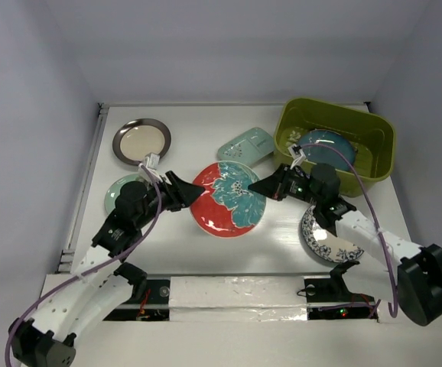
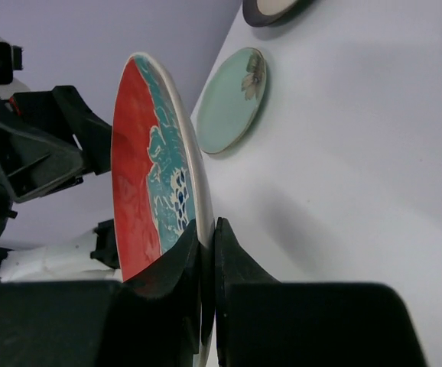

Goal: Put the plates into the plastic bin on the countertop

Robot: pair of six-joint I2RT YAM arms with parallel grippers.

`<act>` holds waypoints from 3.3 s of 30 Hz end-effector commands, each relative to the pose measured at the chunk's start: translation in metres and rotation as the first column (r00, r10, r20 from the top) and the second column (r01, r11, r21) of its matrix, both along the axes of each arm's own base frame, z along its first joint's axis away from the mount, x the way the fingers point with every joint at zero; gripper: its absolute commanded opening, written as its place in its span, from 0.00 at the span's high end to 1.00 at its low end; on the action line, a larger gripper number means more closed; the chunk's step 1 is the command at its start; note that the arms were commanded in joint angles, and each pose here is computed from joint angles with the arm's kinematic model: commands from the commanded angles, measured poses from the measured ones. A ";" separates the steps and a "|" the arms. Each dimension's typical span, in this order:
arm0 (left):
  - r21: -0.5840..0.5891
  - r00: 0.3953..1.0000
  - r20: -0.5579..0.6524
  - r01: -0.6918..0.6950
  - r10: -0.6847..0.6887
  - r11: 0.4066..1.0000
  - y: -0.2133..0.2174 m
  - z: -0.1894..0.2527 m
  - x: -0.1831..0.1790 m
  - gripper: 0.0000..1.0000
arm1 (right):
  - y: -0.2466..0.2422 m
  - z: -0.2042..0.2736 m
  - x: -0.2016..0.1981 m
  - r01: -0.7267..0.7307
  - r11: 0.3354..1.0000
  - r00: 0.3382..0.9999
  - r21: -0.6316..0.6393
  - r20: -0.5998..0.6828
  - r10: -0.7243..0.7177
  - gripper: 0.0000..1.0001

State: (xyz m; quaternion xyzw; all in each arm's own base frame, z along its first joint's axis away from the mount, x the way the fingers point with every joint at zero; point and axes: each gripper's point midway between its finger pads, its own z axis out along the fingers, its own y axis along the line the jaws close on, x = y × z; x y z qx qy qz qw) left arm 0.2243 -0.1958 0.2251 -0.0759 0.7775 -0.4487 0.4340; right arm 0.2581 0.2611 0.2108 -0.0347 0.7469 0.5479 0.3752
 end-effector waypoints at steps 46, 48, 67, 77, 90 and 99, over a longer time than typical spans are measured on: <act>0.246 0.935 0.353 -0.137 0.043 0.960 0.053 0.067 -0.020 0.21 | -0.358 -0.001 0.184 0.857 0.377 0.377 -0.351 -0.071 -0.923 0.72; 0.244 0.951 0.308 -0.082 0.003 0.966 0.040 0.058 -0.016 0.23 | -0.359 -0.010 0.179 0.846 0.368 0.373 -0.387 -0.064 -0.926 0.61; 0.256 0.971 0.031 0.220 -0.235 0.941 -0.098 -0.045 -0.030 0.47 | -0.400 0.019 0.146 0.839 0.136 0.239 -0.527 0.132 -0.962 0.00; 0.303 0.916 -0.001 0.383 -0.401 0.873 -0.200 -0.074 -0.052 1.00 | -0.310 0.132 0.112 0.919 0.358 0.389 -0.163 0.244 -0.888 1.00; 0.286 0.833 -0.142 0.552 -0.535 0.783 -0.300 -0.140 -0.054 0.47 | -0.201 0.130 0.028 0.694 0.719 0.697 -0.038 0.287 -0.658 0.87; 0.336 0.830 -0.210 0.558 -0.517 0.759 -0.341 -0.194 -0.035 0.45 | -0.183 0.112 0.002 0.616 0.787 0.759 -0.041 0.298 -0.579 0.77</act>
